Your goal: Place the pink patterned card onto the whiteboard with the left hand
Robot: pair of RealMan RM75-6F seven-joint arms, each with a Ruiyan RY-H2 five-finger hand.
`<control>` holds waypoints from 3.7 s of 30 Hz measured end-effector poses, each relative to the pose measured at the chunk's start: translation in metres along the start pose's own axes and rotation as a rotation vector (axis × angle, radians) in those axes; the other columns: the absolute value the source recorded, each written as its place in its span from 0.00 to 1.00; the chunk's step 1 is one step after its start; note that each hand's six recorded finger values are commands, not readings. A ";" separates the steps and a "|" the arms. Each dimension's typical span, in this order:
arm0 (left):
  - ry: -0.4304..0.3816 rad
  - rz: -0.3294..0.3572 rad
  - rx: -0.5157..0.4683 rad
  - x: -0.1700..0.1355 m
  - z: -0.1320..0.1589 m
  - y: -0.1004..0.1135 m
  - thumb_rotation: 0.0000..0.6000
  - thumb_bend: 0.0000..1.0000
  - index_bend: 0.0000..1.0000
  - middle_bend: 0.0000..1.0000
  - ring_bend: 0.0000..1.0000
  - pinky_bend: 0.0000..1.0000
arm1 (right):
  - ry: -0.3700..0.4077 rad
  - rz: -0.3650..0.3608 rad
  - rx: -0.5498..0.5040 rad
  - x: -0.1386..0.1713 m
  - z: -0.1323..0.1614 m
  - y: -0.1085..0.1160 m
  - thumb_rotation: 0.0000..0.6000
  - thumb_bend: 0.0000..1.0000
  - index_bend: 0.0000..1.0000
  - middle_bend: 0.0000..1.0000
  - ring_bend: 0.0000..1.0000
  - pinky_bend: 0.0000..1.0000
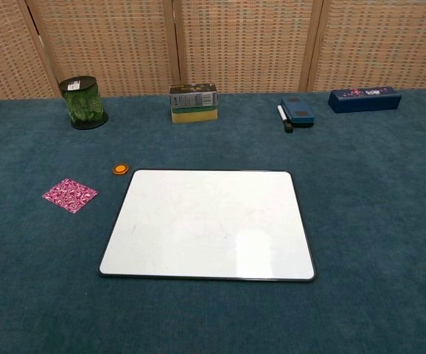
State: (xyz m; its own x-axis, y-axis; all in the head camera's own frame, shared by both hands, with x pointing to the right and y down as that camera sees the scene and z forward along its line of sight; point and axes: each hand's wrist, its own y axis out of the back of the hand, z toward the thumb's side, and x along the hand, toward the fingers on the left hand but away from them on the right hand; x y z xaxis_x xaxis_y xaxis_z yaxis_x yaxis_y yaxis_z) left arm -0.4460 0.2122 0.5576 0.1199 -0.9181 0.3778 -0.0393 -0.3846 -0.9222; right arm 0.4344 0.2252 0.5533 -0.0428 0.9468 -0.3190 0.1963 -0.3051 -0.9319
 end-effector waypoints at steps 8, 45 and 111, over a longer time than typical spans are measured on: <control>-0.005 -0.019 0.005 0.000 0.001 -0.004 1.00 0.00 0.00 0.00 0.00 0.00 | -0.003 -0.008 -0.002 0.001 0.000 0.001 1.00 0.00 0.00 0.00 0.00 0.00; -0.205 -0.420 0.177 0.174 0.071 -0.109 1.00 0.11 0.25 0.00 0.00 0.00 | -0.026 -0.008 -0.016 -0.001 -0.002 0.000 1.00 0.00 0.00 0.00 0.00 0.00; -0.177 -0.480 0.266 0.194 0.110 -0.139 1.00 0.23 0.48 0.00 0.00 0.00 | -0.029 0.010 -0.039 -0.002 -0.002 -0.001 1.00 0.00 0.00 0.00 0.00 0.00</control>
State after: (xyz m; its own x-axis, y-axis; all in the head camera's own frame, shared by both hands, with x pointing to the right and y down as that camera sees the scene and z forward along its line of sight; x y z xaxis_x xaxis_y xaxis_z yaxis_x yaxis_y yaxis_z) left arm -0.3081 0.0982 0.7504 0.2278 -0.6075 0.7610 0.3082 -0.6963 -0.6482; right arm 0.4367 0.2240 0.5550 -0.0686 0.9401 -0.3339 0.2352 -0.3100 -0.9212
